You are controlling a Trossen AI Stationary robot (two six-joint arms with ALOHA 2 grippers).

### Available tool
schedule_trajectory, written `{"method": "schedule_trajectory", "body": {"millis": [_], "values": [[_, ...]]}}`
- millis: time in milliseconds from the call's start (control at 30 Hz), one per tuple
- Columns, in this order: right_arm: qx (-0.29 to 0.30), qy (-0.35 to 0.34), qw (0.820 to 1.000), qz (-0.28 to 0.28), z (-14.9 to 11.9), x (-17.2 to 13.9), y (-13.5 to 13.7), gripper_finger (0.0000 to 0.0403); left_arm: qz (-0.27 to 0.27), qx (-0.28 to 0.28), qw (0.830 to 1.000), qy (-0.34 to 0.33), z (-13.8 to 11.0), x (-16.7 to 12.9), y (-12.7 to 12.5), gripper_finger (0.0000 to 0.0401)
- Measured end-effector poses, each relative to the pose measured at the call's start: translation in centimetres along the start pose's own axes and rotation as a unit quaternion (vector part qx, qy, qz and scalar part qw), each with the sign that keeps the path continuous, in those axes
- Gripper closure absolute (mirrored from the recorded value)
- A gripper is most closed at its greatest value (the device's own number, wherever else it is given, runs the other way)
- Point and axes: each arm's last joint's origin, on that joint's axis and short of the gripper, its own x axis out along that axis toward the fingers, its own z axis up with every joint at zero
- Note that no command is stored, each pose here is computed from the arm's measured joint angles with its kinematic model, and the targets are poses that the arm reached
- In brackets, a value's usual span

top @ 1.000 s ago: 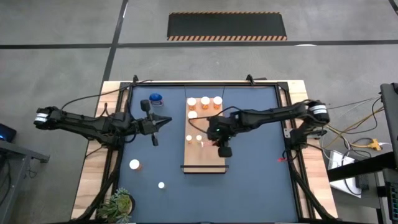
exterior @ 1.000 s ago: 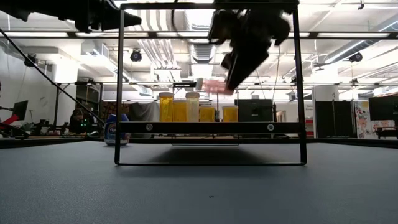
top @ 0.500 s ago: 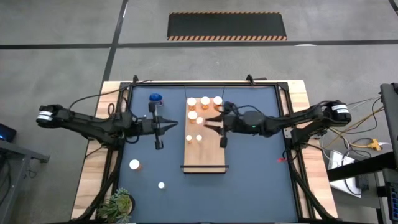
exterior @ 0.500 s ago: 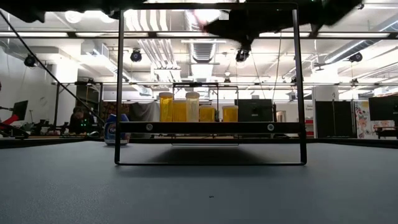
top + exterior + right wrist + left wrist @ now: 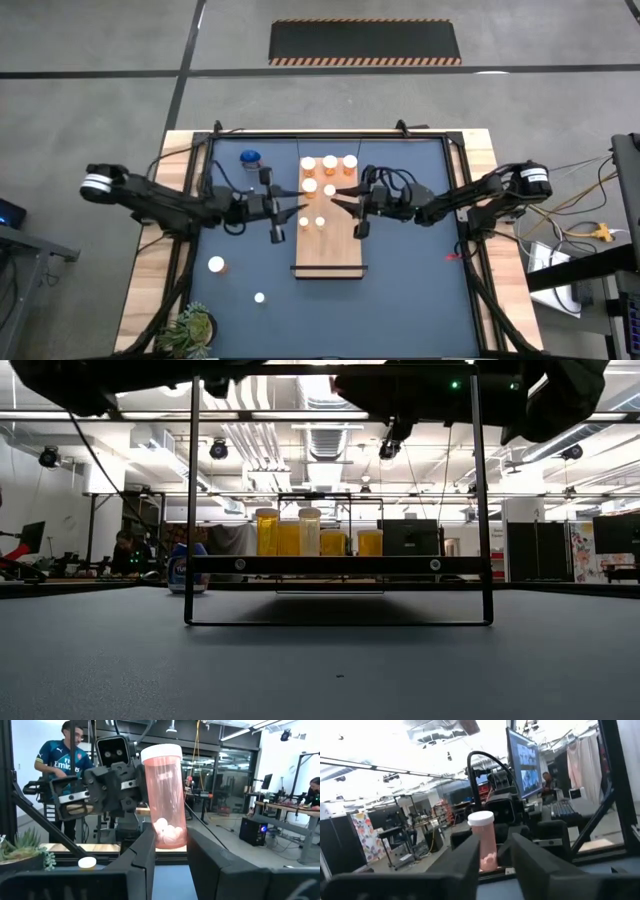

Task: Pick and place medicine bottles onto shelf by color
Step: Put the small pink pill bottle on the shelf

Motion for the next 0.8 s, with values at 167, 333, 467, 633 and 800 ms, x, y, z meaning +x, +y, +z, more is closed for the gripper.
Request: {"method": "schedule_trajectory", "body": {"millis": [167, 333, 467, 633, 800], "values": [[0.000, 0.003, 1.000, 0.000, -0.1, -0.1, 0.0, 0.0319, 0.019, -0.041, 0.999, -0.009, -1.5, 1.7, -0.3, 0.0227], [0.000, 0.008, 1.000, 0.001, -0.3, -0.1, 0.0, 0.0321, 0.040, -0.052, 0.998, 0.020, -3.3, 3.6, -0.5, 0.0186], [0.002, 0.007, 1.000, 0.001, -0.3, -0.1, 0.0, 0.0318, 0.031, -0.055, 0.998, 0.027, -4.1, 5.0, -1.0, 0.0180], [0.001, 0.008, 1.000, 0.001, -0.3, -0.1, 0.0, 0.0323, 0.028, -0.050, 0.998, 0.031, -4.5, 5.7, -1.2, 0.0184], [-0.001, 0.008, 1.000, 0.002, -0.3, -0.1, 0.0, 0.0318, 0.030, -0.048, 0.998, 0.024, -4.3, 5.5, -1.2, 0.0218]]}}
